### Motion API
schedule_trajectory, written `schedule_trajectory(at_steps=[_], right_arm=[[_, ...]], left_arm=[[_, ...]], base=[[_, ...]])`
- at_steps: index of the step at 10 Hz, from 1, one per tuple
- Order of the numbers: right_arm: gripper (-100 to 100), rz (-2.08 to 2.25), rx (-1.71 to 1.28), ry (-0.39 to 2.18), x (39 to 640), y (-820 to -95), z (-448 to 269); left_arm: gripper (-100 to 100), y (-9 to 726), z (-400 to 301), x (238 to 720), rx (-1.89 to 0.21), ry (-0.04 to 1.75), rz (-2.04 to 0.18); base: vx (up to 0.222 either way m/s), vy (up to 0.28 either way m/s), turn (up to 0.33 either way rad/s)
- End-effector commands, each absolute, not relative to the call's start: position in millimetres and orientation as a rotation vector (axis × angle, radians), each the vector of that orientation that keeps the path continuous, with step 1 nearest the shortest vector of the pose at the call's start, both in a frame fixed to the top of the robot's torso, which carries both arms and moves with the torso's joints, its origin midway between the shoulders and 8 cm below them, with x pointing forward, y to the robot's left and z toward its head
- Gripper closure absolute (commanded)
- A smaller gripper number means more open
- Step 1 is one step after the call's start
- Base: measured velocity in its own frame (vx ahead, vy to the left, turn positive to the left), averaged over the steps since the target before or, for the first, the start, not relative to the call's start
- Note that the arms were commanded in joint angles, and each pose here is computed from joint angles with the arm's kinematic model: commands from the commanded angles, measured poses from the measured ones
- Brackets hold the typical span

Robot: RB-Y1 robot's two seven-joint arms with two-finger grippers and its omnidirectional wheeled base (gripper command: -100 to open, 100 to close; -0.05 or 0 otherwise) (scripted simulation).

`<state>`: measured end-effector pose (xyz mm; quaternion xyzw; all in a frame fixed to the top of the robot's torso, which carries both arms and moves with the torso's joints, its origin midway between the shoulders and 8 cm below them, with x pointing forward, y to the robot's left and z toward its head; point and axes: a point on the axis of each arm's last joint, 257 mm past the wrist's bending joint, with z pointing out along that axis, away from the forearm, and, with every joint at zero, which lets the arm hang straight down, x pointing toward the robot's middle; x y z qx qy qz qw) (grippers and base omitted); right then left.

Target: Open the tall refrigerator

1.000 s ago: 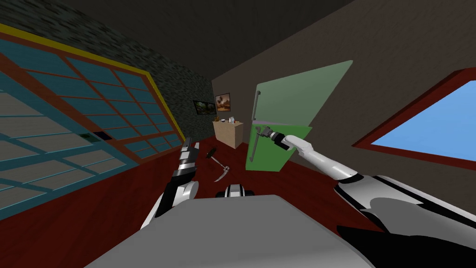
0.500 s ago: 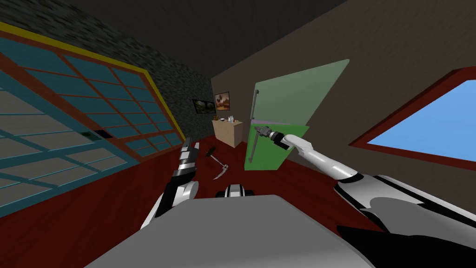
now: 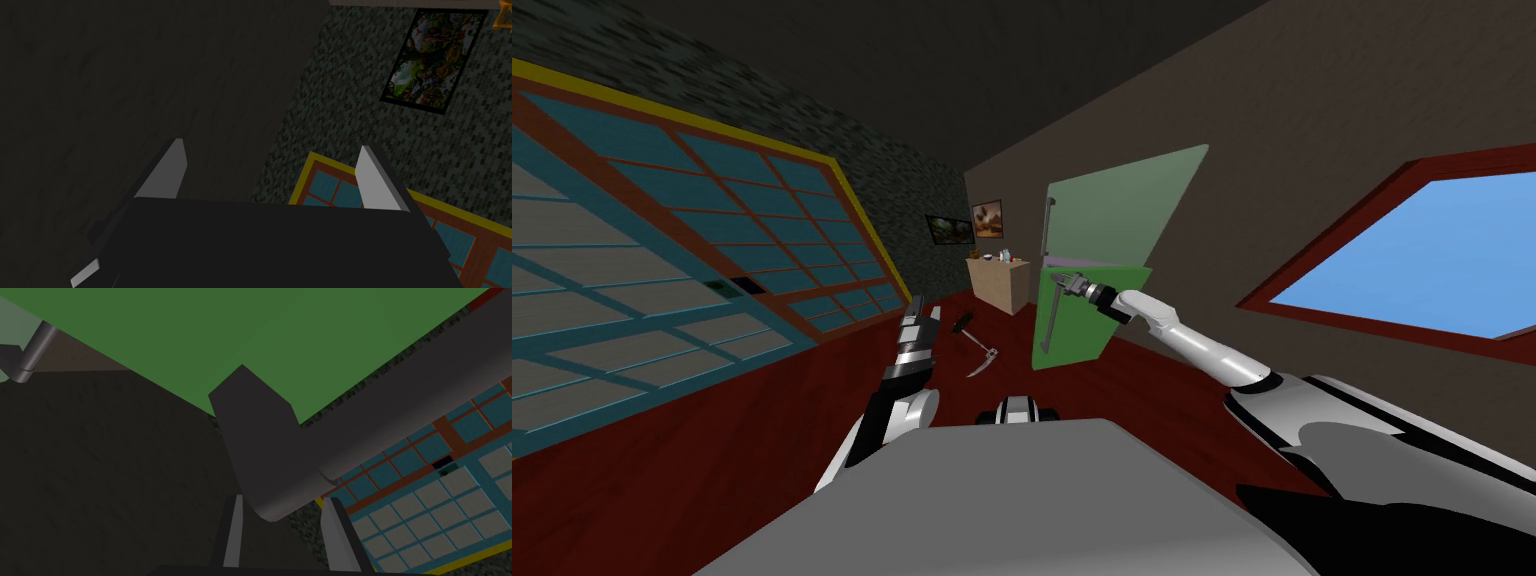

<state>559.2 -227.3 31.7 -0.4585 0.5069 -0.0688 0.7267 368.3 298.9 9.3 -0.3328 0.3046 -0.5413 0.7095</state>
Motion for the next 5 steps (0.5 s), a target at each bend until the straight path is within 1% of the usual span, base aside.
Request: schedule_trajectory(at_steps=[1, 2, 3, 5], right_arm=[[100, -0.1, -1.049, 1.083, 544, -202, 35], [100, -0.115, -1.038, 1.091, 548, -209, 34], [100, -0.065, -1.071, 1.065, 535, -189, 32], [100, -0.024, -1.097, 1.039, 523, -171, 32]], left_arm=[[0, 299, 9, 368, -0.739, 0.676, -1.201], [0, 299, 9, 368, -0.739, 0.676, -1.201], [0, 299, 9, 368, -0.739, 0.676, -1.201], [0, 299, 9, 368, -0.739, 0.676, -1.201]], base=[[-0.155, -0.151, 0.001], [-0.077, -0.066, 0.01], [-0.075, -0.136, -0.014], [-0.131, -0.237, 0.034]])
